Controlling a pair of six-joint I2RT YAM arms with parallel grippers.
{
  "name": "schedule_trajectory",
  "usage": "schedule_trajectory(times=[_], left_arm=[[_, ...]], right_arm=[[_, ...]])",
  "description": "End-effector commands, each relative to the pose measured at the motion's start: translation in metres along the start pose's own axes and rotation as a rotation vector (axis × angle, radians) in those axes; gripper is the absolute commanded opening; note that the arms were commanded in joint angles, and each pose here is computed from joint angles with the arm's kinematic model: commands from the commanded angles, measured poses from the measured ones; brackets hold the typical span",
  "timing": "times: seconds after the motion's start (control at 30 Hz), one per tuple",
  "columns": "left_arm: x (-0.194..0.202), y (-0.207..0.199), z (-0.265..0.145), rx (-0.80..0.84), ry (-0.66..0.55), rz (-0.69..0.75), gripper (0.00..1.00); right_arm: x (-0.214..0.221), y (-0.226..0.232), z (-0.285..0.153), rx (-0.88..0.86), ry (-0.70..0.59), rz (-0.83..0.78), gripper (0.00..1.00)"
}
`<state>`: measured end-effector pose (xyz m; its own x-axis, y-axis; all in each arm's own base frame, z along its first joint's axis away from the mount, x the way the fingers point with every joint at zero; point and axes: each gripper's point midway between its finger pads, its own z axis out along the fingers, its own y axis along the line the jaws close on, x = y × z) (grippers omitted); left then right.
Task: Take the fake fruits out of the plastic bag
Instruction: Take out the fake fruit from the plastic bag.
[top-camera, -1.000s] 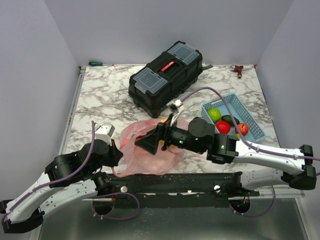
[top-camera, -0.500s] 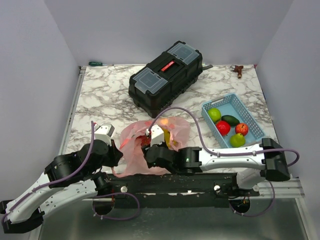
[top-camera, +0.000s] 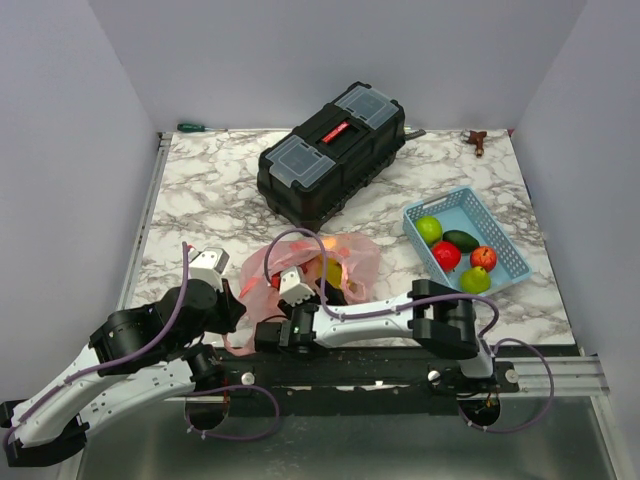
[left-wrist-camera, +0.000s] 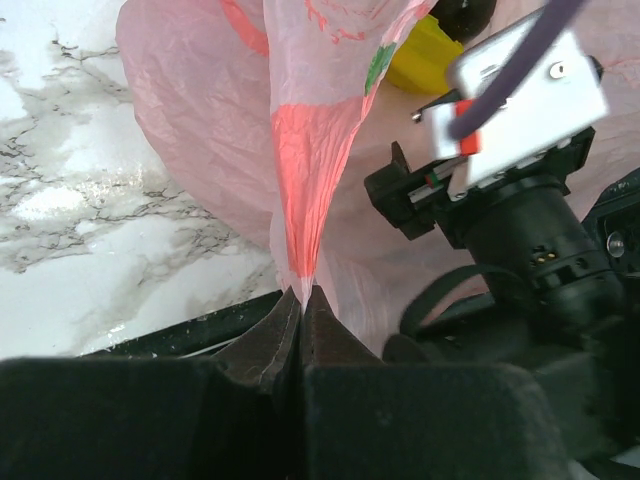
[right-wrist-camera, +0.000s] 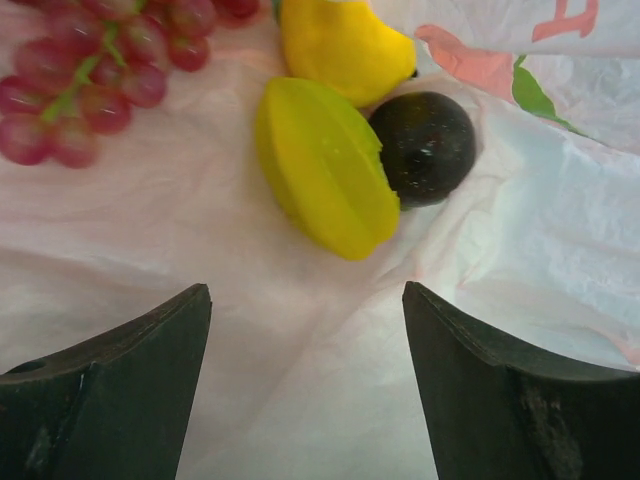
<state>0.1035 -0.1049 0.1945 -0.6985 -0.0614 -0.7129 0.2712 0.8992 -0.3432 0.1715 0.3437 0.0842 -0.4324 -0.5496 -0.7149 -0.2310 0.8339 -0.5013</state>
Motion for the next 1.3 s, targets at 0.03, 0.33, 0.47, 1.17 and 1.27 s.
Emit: schedule_trajectory(times=[0.03, 0.33, 0.47, 1.17, 1.27], left_arm=[[0.001, 0.000, 0.003, -0.004, 0.004, 0.011, 0.00], [0.001, 0.000, 0.003, -0.001, 0.004, 0.013, 0.00], [0.001, 0.000, 0.003, -0.003, 0.004, 0.014, 0.00], [0.003, 0.000, 0.006, -0.016, 0.025, 0.024, 0.00], [0.003, 0.000, 0.005, -0.015, 0.022, 0.021, 0.00]], right_arm=[[-0.003, -0.029, 0.020, 0.172, -0.050, -0.077, 0.83], [-0.005, -0.017, 0.054, 0.028, -0.063, -0.101, 0.96], [-0.009, -0.010, 0.068, -0.047, -0.077, -0.100, 0.99], [0.003, 0.021, 0.097, -0.297, -0.015, -0.001, 0.42], [0.000, 0.020, 0.093, -0.307, -0.016, 0.030, 0.31]])
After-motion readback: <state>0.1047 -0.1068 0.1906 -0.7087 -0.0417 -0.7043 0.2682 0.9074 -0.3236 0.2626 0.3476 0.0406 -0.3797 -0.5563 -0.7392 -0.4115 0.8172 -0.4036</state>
